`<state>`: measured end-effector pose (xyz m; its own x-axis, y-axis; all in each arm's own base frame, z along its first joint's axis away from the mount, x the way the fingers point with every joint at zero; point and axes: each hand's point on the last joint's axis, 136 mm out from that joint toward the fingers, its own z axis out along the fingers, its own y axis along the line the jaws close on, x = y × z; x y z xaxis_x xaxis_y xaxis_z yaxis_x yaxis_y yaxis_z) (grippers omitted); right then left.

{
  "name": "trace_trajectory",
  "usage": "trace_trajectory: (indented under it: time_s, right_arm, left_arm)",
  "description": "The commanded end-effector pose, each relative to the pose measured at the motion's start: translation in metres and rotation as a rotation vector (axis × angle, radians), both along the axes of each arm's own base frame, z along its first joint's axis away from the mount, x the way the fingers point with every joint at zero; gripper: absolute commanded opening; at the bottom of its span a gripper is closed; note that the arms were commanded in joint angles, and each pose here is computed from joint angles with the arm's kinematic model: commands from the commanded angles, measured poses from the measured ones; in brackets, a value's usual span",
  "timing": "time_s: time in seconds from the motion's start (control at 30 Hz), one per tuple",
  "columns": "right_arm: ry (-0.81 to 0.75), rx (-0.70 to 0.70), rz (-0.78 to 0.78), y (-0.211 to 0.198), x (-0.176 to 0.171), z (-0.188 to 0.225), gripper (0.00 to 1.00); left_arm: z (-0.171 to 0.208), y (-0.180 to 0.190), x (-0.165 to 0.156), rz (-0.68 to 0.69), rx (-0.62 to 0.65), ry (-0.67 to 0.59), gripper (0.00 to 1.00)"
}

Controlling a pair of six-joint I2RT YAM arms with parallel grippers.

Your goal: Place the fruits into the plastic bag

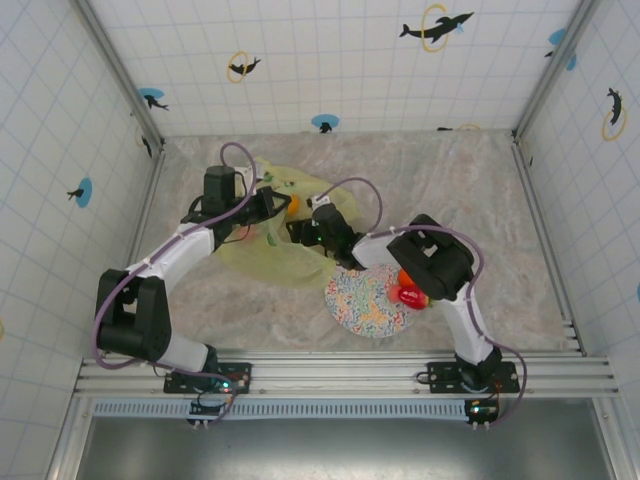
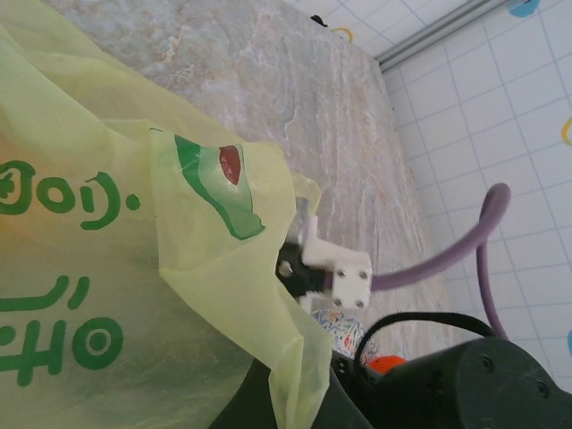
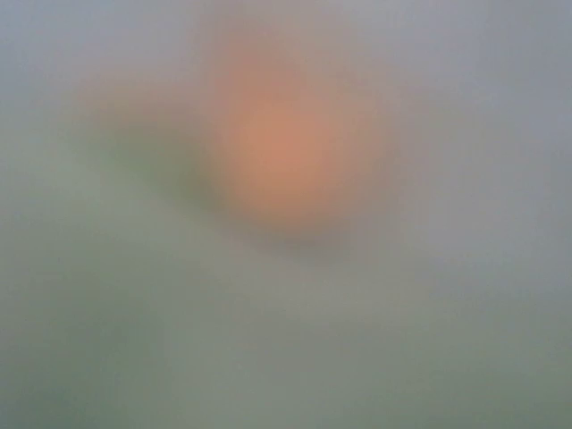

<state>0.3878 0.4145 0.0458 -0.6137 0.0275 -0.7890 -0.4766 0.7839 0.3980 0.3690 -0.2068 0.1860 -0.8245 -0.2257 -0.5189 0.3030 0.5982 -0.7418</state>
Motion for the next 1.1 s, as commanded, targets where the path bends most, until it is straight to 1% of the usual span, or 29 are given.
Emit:
trace_trajectory:
  time_s: [0.0, 0.17, 0.33, 0.47, 0.6, 0.67, 0.7, 0.8, 0.93, 1.07]
  right_arm:
    - [-0.046, 0.018, 0.090, -0.003, -0.016, 0.032, 0.85]
    - [-0.029, -0.004, 0.160, -0.028, -0.039, 0.040, 0.83]
    - [0.021, 0.028, 0.337, -0.044, -0.078, 0.051, 0.81]
    - [0.009, -0.058, 0.437, -0.062, -0.105, 0.053, 0.77]
    - [-0.041, -0.121, 0.466, -0.082, -0.118, 0.062, 0.70]
    - [-0.099, -0.144, 0.435, -0.093, -0.114, 0.072, 0.70]
    - [-0.142, -0.167, 0.391, -0.101, -0.106, 0.077, 0.70]
    - [-0.245, -0.266, 0.258, -0.120, -0.079, 0.088, 0.79]
    - [-0.306, -0.413, 0.107, -0.135, -0.038, 0.092, 0.86]
    - [-0.334, -0.495, 0.104, -0.124, -0.014, 0.084, 0.92]
  left_arm:
    - [0.013, -0.001, -0.001, -0.017, -0.005, -0.039, 0.00]
    - [0.013, 0.002, 0.000, -0.014, 0.011, -0.052, 0.00]
    - [0.010, 0.002, 0.001, -0.012, 0.017, -0.045, 0.00]
    - [0.010, 0.003, 0.001, -0.010, 0.016, -0.043, 0.00]
    - [0.008, 0.003, 0.001, -0.007, 0.019, -0.039, 0.00]
    - [0.007, 0.003, 0.001, -0.008, 0.019, -0.034, 0.00]
    - [0.006, 0.003, 0.001, -0.009, 0.017, -0.032, 0.00]
    - [0.006, 0.003, 0.001, -0.010, 0.014, -0.027, 0.00]
    - [0.006, 0.003, 0.001, -0.009, 0.017, -0.031, 0.00]
    - [0.007, 0.003, 0.001, -0.010, 0.015, -0.030, 0.00]
